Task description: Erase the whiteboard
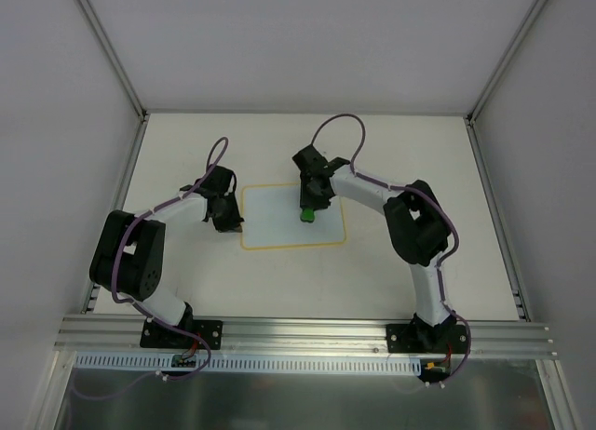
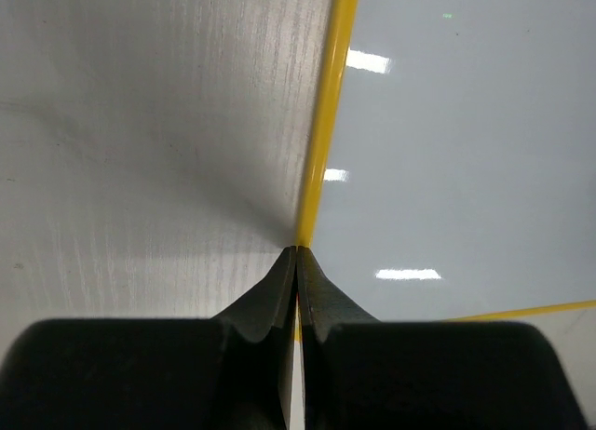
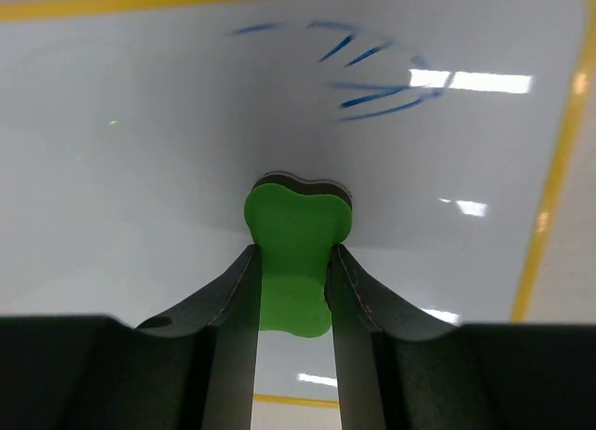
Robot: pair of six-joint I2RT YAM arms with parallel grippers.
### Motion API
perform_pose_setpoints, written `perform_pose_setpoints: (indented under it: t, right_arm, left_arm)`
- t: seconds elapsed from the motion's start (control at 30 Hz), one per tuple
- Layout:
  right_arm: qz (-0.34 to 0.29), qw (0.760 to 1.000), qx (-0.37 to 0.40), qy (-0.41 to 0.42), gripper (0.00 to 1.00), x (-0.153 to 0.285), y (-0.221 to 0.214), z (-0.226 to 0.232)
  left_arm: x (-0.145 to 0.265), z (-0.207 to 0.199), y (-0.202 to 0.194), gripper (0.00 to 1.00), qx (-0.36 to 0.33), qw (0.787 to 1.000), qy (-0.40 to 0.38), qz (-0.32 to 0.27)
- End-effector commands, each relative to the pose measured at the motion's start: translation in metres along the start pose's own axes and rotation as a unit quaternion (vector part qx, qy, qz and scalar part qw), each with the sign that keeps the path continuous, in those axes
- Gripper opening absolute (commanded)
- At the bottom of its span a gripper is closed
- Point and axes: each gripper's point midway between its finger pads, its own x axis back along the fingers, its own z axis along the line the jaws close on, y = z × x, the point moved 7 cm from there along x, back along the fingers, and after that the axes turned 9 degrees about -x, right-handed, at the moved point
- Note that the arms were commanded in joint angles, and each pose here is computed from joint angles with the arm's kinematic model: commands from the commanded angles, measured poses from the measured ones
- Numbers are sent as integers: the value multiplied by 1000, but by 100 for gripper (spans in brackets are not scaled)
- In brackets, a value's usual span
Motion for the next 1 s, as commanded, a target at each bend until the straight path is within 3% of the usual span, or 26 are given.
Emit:
perform_pose_setpoints:
  t: [0.0, 0.2, 0.33, 0.97]
  right_arm:
    - [2, 997, -17, -69, 0, -6, 21, -36]
    - [-2, 994, -58, -92, 0, -10, 54, -61]
    - [-1, 994, -55, -91, 0, -14, 71, -52]
    - [89, 994, 60, 36, 0, -33, 27, 47]
  left_arm:
    - [1, 8, -21, 0, 7, 999, 13, 45]
    - [-1, 6, -25, 0, 1, 998, 8, 55]
    - [-1, 3, -26, 0, -4, 998, 5, 56]
    - [3, -23, -64, 0, -66, 994, -16, 84]
